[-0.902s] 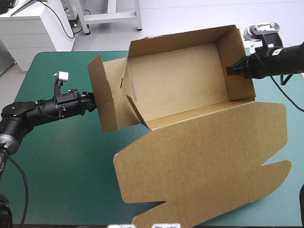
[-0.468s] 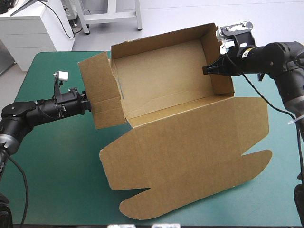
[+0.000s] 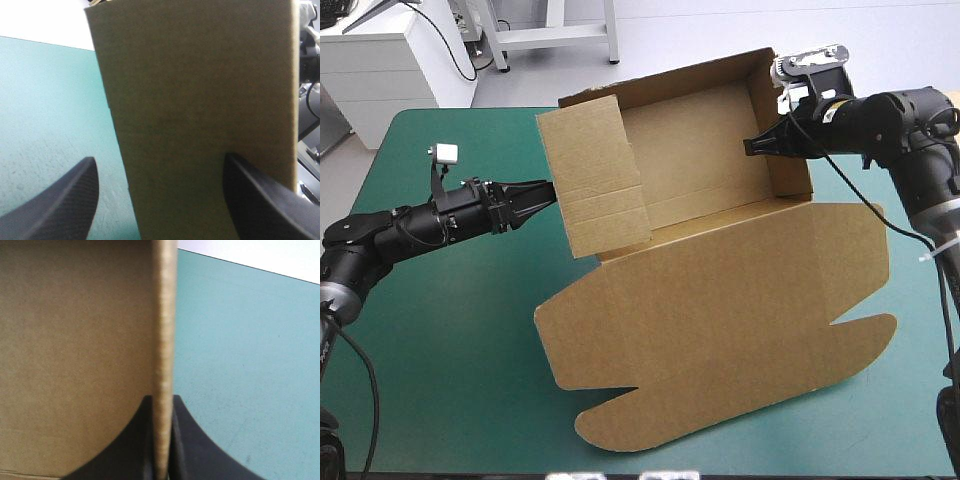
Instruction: Fold the box
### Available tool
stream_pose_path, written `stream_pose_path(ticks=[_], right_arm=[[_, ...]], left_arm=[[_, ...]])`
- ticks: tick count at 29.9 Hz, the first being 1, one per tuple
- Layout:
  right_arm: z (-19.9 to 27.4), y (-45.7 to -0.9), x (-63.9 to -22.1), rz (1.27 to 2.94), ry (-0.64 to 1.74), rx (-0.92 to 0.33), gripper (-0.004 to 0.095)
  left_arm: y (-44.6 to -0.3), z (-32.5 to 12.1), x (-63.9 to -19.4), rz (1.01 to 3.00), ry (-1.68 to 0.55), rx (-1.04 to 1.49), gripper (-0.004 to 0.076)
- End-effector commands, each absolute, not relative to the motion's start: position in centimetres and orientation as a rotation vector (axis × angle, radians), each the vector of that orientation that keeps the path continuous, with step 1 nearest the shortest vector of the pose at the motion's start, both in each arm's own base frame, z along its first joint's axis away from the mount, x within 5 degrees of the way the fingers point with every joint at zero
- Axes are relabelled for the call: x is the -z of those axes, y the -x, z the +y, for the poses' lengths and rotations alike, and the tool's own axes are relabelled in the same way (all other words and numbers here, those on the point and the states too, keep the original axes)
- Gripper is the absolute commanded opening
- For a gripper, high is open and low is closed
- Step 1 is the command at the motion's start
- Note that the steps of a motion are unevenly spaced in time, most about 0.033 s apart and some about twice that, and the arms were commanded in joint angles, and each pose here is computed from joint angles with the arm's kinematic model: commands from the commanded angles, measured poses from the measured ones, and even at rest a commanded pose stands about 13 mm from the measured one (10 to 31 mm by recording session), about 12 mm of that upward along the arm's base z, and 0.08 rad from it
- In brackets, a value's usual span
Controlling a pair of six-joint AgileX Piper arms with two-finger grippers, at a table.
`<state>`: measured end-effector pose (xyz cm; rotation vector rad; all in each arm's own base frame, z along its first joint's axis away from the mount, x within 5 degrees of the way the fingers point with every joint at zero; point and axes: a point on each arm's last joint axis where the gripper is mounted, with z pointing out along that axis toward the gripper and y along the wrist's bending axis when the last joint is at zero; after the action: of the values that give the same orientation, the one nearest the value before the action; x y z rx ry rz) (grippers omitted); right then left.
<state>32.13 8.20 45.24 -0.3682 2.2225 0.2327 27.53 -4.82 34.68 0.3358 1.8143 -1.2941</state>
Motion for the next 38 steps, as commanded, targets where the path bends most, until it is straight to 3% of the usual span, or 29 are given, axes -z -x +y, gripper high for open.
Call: stream_pose_path(ticks=[1, 11, 27, 38], right_arm=[[8.1, -31.0, -47.9, 2.086, 0.329, -0.272, -0.0015], [8.1, -31.0, -47.8, 2.1, 0.314, -0.28, -0.0014], [9.1, -31.0, -48.1, 2.058, 0.292, -0.203, -0.0013], [10.5, -30.8, -48.7, 2.001, 0.234, -0.273, -0.0014]], left_arm=[[-26.1, -6.3, -38.1, 1.652, -0.479, 1.405, 0.0529], [-26.2, -7.9, -40.7, 1.681, -0.559, 1.345, 0.0562], [-27.5, -11.7, -44.3, 1.92, -0.376, 0.959, 0.0536], [-28.1, -14.2, -44.2, 2.119, -0.295, 0.716, 0.0507]])
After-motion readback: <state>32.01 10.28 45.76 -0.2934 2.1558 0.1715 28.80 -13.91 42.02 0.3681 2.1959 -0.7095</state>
